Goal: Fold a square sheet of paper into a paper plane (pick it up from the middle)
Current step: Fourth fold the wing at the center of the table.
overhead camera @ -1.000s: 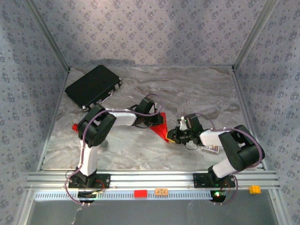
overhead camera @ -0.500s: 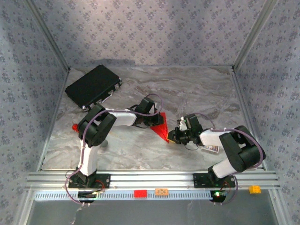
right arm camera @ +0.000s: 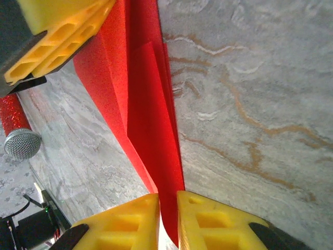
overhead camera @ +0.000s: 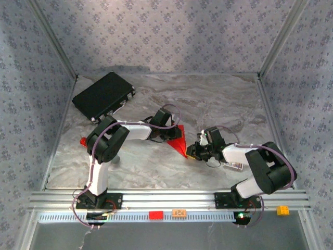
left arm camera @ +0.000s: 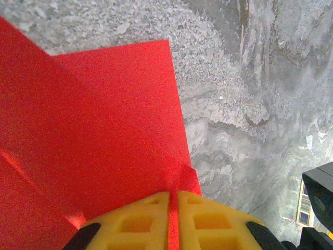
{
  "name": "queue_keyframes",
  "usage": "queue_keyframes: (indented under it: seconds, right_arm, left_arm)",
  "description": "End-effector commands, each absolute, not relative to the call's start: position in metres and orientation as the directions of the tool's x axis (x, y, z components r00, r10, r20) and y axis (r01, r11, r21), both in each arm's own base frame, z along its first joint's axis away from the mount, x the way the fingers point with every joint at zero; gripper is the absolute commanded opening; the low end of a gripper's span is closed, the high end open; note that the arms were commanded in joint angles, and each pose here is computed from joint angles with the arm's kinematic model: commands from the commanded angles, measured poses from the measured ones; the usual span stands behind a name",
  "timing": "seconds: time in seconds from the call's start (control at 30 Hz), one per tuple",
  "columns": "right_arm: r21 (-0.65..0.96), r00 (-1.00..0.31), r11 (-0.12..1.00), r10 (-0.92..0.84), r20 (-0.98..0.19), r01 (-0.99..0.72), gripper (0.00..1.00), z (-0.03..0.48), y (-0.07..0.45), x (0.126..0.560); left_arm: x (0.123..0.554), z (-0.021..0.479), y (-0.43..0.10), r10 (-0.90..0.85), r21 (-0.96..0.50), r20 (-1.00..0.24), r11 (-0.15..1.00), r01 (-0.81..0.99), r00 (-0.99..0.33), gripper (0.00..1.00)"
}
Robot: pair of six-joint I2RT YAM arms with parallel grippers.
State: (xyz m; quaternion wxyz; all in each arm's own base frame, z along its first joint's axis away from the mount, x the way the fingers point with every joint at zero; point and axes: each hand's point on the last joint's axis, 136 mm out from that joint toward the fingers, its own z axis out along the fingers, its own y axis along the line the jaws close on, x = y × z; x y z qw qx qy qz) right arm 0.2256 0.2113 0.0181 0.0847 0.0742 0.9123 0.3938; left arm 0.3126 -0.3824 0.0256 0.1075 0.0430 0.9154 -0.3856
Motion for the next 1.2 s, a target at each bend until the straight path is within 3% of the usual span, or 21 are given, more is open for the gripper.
queue_keyframes:
  seconds: [0.0,0.43,0.6,0.83,1.17]
  right_arm:
    - [0.568,-0.974,0.799,0.227,0.021,0.198,0.16,-0.025,0.177,0.189]
    - [0.585,-0.971,0.782,0.238,0.040,0.215,0.08,-0.028,0.178,0.186]
    - [0.641,-0.968,0.742,0.250,0.009,0.198,0.15,-0.009,0.184,0.196]
    - [0.717,-0.965,0.693,0.231,-0.128,0.071,0.19,0.043,0.198,0.226]
    - [0.708,-0.980,0.700,0.056,-0.193,-0.099,0.04,0.061,0.243,0.238]
  left_arm:
    - [0.298,-0.011,-0.367,0.017,-0.638,-0.150,0.762,0.110,-0.989,0.11]
    - [0.298,-0.013,-0.367,0.018,-0.635,-0.147,0.765,0.109,-0.989,0.11]
    - [0.298,-0.014,-0.366,0.015,-0.633,-0.147,0.767,0.106,-0.989,0.11]
    - [0.298,-0.014,-0.366,0.015,-0.633,-0.147,0.767,0.105,-0.989,0.11]
    - [0.298,-0.013,-0.368,0.015,-0.640,-0.144,0.761,0.105,-0.989,0.11]
